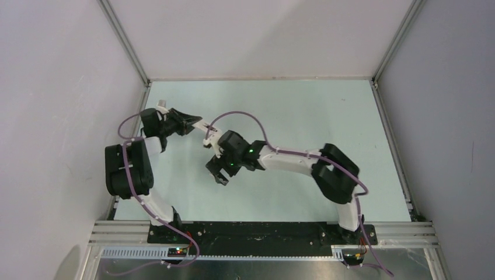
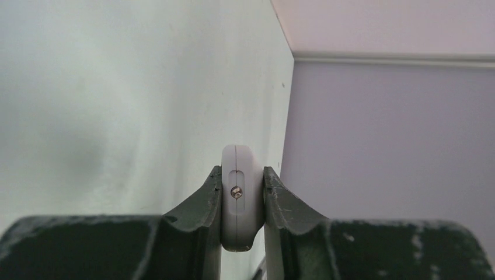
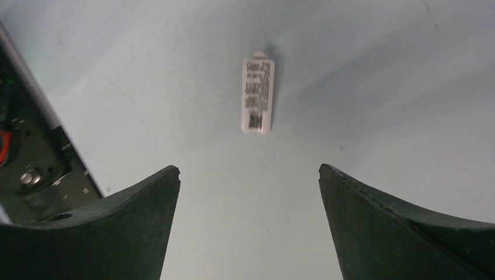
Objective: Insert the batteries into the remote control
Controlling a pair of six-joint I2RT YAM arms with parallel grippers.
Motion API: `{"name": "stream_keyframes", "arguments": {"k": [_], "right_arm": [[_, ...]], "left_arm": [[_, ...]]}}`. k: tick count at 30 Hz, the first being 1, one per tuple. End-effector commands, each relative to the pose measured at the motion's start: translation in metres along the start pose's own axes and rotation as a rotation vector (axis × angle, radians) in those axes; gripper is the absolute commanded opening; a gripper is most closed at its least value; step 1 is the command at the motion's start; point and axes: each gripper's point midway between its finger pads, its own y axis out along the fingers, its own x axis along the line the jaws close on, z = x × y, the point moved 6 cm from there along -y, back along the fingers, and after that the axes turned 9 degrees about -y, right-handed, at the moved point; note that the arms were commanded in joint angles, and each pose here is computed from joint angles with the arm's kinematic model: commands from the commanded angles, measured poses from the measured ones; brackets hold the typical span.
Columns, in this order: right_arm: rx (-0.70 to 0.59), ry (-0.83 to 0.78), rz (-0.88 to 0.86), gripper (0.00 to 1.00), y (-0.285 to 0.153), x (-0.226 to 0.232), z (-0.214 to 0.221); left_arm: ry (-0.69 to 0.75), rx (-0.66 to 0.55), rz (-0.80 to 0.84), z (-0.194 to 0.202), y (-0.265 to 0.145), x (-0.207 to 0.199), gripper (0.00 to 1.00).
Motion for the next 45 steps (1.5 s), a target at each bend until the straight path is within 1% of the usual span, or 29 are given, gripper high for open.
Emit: {"name": "stream_keyframes", "arguments": {"k": [1,2,3,4,5,6,7,10,12,16,21,22,23,24,26,29,30,31,33,35,36,37,38,39,40,41,42,43,45], "right_arm": [[-0.082,-0.088,0.049,0.93,0.027,-0.002,-0.041],[-0.059,-0.108,0.055,0.93,0.039,-0.004,-0.036],[-0.076,-0.117,0.059,0.93,0.042,-0.005,-0.045],[-0.052,-0.126,0.059,0.93,0.054,-0.006,-0.039],[-0.068,-0.132,0.064,0.93,0.057,-0.007,-0.048],[-0.035,-0.135,0.071,0.93,0.068,-0.008,-0.04],[-0.048,-0.137,0.086,0.93,0.07,-0.009,-0.047],[-0.015,-0.122,0.215,0.91,0.087,-0.02,-0.041],[-0.002,-0.122,0.241,0.88,0.092,-0.021,-0.041],[0.046,-0.134,0.244,0.78,0.096,-0.018,-0.029],[0.084,-0.162,0.205,0.7,0.098,-0.008,-0.014],[0.092,-0.162,0.203,0.66,0.099,-0.007,-0.011],[0.102,-0.16,0.199,0.64,0.1,-0.006,-0.009],[0.107,-0.159,0.198,0.58,0.1,-0.005,-0.007],[0.116,-0.156,0.19,0.53,0.099,-0.003,-0.005],[0.127,-0.133,0.181,0.48,0.094,-0.001,0.0],[0.127,-0.129,0.176,0.45,0.093,-0.001,0.001],[0.127,-0.105,0.174,0.43,0.089,-0.001,0.001],[0.133,-0.063,0.172,0.35,0.083,-0.002,0.003],[0.136,-0.008,0.179,0.31,0.074,-0.005,0.005],[0.126,0.028,0.19,0.31,0.067,-0.008,0.002],[0.141,0.041,0.194,0.3,0.064,-0.01,0.01],[0.12,0.069,0.207,0.29,0.055,-0.012,0.005],[0.137,0.084,0.213,0.29,0.051,-0.013,0.013],[0.112,0.113,0.223,0.29,0.04,-0.016,0.007],[0.134,0.136,0.232,0.28,0.036,-0.02,0.019],[0.106,0.171,0.241,0.28,0.024,-0.022,0.013],[0.13,0.205,0.257,0.28,0.019,-0.029,0.027],[0.129,0.29,0.28,0.27,0.001,-0.039,0.038]], "left_arm": [[0.082,-0.107,0.011,-0.025,-0.015,-0.007,0.0],[0.085,-0.124,0.006,-0.029,-0.018,-0.006,0.0],[0.082,-0.131,0.001,-0.03,-0.02,-0.005,0.0],[0.086,-0.145,-0.005,-0.033,-0.023,-0.003,0.0],[0.082,-0.152,-0.012,-0.034,-0.025,-0.002,0.0],[0.083,-0.172,-0.02,-0.038,-0.028,0.001,0.0],[0.076,-0.184,-0.028,-0.04,-0.031,0.003,0.0],[0.071,-0.264,-0.052,-0.05,-0.044,0.007,0.0],[0.074,-0.298,-0.066,-0.054,-0.051,0.009,0.0],[0.074,-0.335,-0.094,-0.056,-0.057,0.013,0.0],[0.069,-0.339,-0.108,-0.057,-0.057,0.017,0.0],[0.068,-0.339,-0.109,-0.057,-0.057,0.017,0.0],[0.069,-0.34,-0.111,-0.057,-0.057,0.017,0.0],[0.07,-0.34,-0.112,-0.057,-0.057,0.017,0.0],[0.067,-0.337,-0.116,-0.056,-0.057,0.018,0.0],[0.066,-0.334,-0.118,-0.056,-0.057,0.018,0.0],[0.067,-0.333,-0.118,-0.056,-0.057,0.018,0.0],[0.068,-0.334,-0.117,-0.057,-0.057,0.018,0.0],[0.069,-0.332,-0.118,-0.056,-0.057,0.018,0.0],[0.067,-0.331,-0.119,-0.056,-0.057,0.019,0.0],[0.068,-0.329,-0.118,-0.056,-0.057,0.019,0.0],[0.067,-0.327,-0.118,-0.055,-0.056,0.019,0.0],[0.066,-0.324,-0.118,-0.054,-0.056,0.019,0.0],[0.066,-0.319,-0.118,-0.053,-0.055,0.019,0.0],[0.07,-0.31,-0.116,-0.051,-0.054,0.018,0.0],[0.072,-0.305,-0.116,-0.049,-0.053,0.018,0.0],[0.078,-0.288,-0.115,-0.044,-0.048,0.017,0.0],[0.081,-0.278,-0.116,-0.041,-0.046,0.017,0.0],[0.095,-0.24,-0.116,-0.028,-0.036,0.016,0.0]]}}
